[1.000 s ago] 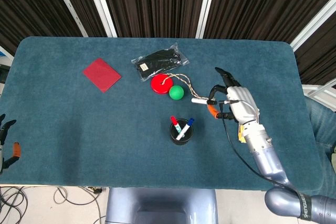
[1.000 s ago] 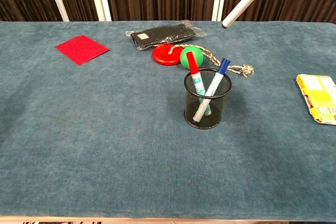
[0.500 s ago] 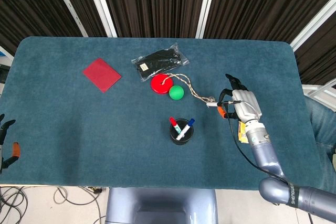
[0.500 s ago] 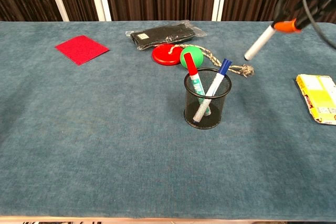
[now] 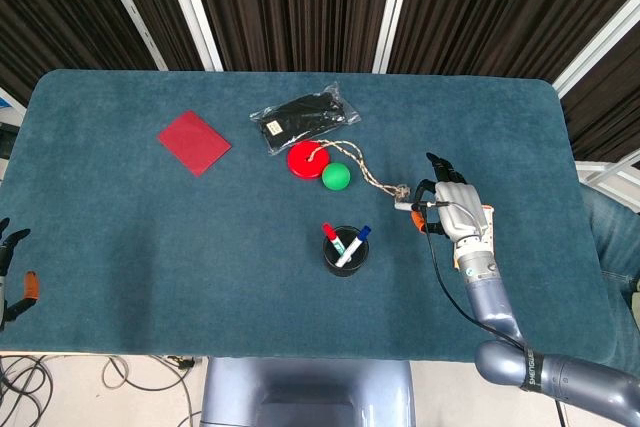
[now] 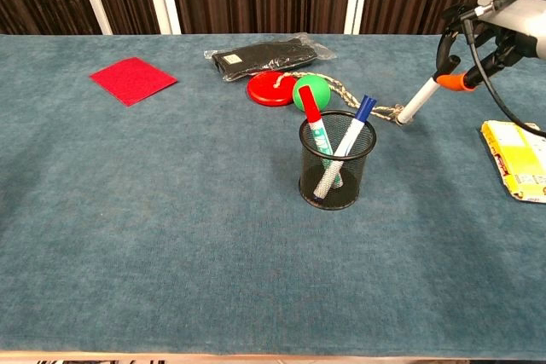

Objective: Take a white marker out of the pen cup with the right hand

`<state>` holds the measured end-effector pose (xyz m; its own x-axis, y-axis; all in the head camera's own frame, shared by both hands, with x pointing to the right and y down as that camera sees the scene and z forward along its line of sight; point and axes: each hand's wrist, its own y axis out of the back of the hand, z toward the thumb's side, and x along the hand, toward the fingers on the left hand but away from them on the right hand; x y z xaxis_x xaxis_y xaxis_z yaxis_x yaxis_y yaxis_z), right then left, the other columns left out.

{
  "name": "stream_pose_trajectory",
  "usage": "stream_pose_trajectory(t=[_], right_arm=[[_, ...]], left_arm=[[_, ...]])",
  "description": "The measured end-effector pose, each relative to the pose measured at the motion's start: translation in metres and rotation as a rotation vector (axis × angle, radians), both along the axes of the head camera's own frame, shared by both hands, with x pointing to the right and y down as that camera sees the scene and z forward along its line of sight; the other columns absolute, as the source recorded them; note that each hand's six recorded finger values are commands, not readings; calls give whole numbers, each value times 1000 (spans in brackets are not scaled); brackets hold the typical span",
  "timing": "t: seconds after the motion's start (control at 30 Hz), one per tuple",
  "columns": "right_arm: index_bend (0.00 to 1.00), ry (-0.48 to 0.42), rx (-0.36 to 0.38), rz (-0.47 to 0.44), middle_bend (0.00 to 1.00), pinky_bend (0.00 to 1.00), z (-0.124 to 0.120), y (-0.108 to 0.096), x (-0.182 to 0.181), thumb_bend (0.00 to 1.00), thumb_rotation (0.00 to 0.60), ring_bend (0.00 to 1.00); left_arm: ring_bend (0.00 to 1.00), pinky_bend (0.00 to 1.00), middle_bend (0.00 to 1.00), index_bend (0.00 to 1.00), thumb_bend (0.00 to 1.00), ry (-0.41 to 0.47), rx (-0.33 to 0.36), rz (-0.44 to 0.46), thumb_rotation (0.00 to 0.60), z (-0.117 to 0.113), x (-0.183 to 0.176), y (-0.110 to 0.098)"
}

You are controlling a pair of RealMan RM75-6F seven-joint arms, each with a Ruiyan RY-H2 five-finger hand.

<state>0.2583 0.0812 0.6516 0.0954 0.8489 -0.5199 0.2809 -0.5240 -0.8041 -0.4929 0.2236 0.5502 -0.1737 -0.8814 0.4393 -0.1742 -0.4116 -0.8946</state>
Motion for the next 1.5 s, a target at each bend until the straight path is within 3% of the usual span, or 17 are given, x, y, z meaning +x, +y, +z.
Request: stream_pose_trajectory(t=[0.23,0.43,0.77,0.93,1.13,1.27,1.5], right_arm=[[369,27,-38,-20,0,174,5,11,1,410,600,1],[156,30,-108,-48,0,174,6,26,-2,327,600,0],[107,-18,-112,-66,0,174,-18,33,-10,305,600,0],[67,8,-47,-59,0,174,-36,25,0,291,600,0],[8,96,108,-25,0,174,-63,25,29,274,600,0],[0,116,165,7,0,173,-79,42,57,210,600,0],[0,211,260,-20,0,173,-99,86,99,201,600,0]], left_arm=[[0,18,0,161,542,-1,0,-8,600,0,-1,0],[0,18,0,161,542,0,0,-6,600,-1,0,0],[0,18,0,162,542,2,-4,-13,600,0,-1,0],[0,18,0,162,542,-1,2,-13,600,-1,-1,-1],[0,18,0,161,542,-5,2,-9,600,-1,-1,-1],[0,18,0,161,542,-7,7,-8,600,-2,-1,-1],[0,17,0,161,542,-14,3,2,600,-1,1,0]])
